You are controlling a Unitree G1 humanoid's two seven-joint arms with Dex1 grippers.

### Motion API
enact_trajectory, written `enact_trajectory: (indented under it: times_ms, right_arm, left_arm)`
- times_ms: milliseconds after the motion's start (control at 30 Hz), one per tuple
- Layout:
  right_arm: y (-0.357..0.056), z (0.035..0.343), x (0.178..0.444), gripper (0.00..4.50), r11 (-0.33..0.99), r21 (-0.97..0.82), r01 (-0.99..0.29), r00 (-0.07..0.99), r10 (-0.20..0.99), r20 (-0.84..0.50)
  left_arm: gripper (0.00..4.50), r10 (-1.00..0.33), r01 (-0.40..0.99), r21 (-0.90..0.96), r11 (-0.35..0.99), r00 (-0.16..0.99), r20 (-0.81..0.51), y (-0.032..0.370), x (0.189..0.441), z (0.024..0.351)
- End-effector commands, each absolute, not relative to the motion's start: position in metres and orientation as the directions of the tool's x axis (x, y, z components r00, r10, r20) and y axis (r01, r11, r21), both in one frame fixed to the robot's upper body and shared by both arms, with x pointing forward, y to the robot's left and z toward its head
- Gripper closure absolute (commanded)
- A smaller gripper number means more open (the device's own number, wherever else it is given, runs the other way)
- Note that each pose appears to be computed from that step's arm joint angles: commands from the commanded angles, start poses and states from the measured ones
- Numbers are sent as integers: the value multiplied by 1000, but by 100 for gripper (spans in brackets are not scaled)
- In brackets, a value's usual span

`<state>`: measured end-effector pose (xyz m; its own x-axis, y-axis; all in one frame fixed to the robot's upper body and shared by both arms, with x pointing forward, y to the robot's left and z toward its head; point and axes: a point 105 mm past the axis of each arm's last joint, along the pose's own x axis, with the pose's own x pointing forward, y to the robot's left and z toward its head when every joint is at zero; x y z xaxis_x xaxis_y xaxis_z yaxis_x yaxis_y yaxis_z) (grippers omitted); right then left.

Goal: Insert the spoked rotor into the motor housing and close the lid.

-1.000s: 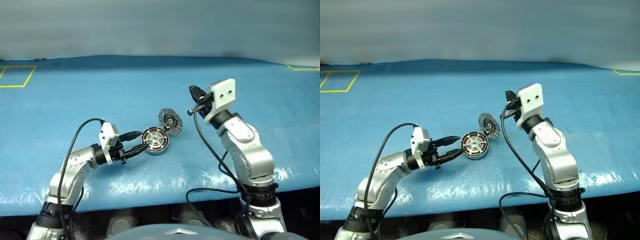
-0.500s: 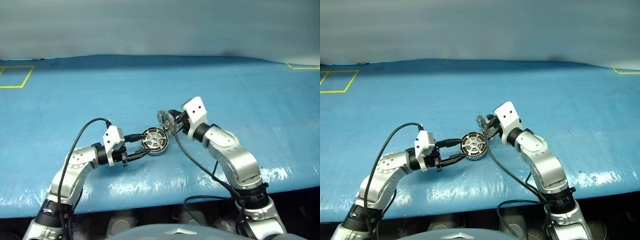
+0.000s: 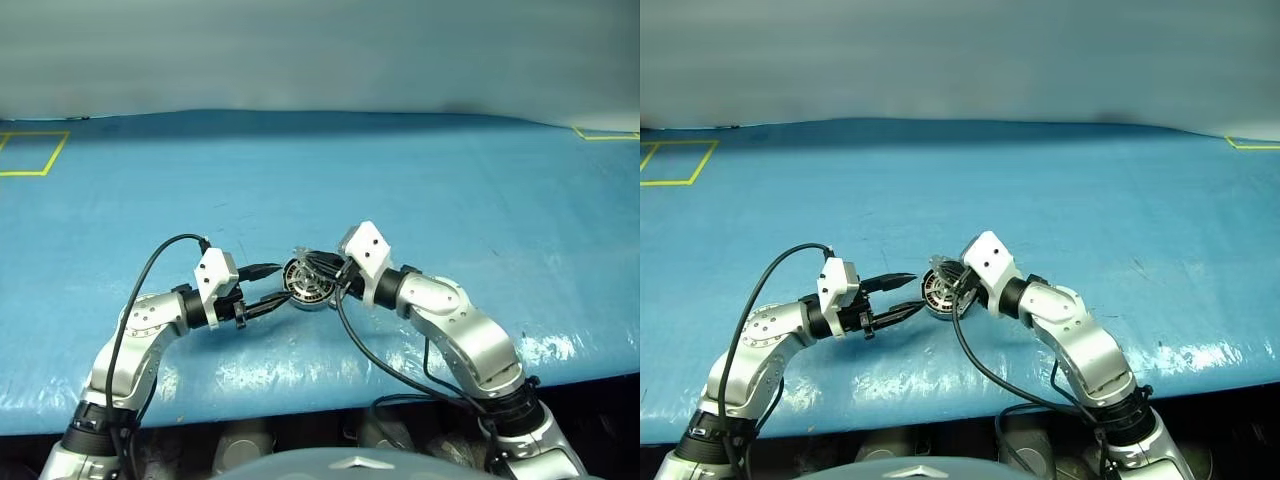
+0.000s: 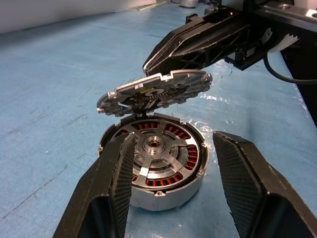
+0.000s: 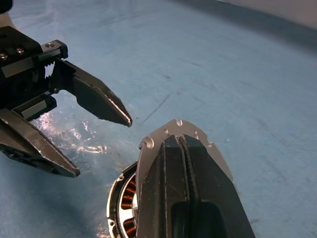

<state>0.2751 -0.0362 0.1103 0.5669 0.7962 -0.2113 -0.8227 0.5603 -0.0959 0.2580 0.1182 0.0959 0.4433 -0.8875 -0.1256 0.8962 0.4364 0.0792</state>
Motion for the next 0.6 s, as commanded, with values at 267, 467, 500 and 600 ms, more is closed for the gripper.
enact_trajectory:
  times_ms: [267, 467, 500, 600]
  right_arm:
    - [-31, 73, 270, 450, 564, -58, -824, 552, 773, -313]
    - [-28, 75, 268, 450, 541, -55, -839, 532, 796, -287]
    - [-26, 82, 267, 450, 536, -47, -843, 529, 810, -254]
    - [-26, 115, 268, 450, 532, -54, -845, 535, 839, -98]
  left_arm:
    - [185, -897, 903, 101, 417, 426, -113, 115, 254, 103]
    - [185, -895, 901, 109, 420, 431, -114, 117, 256, 104]
    - [185, -896, 902, 108, 419, 430, -111, 117, 256, 104]
    - [185, -896, 901, 107, 420, 431, -109, 116, 255, 103]
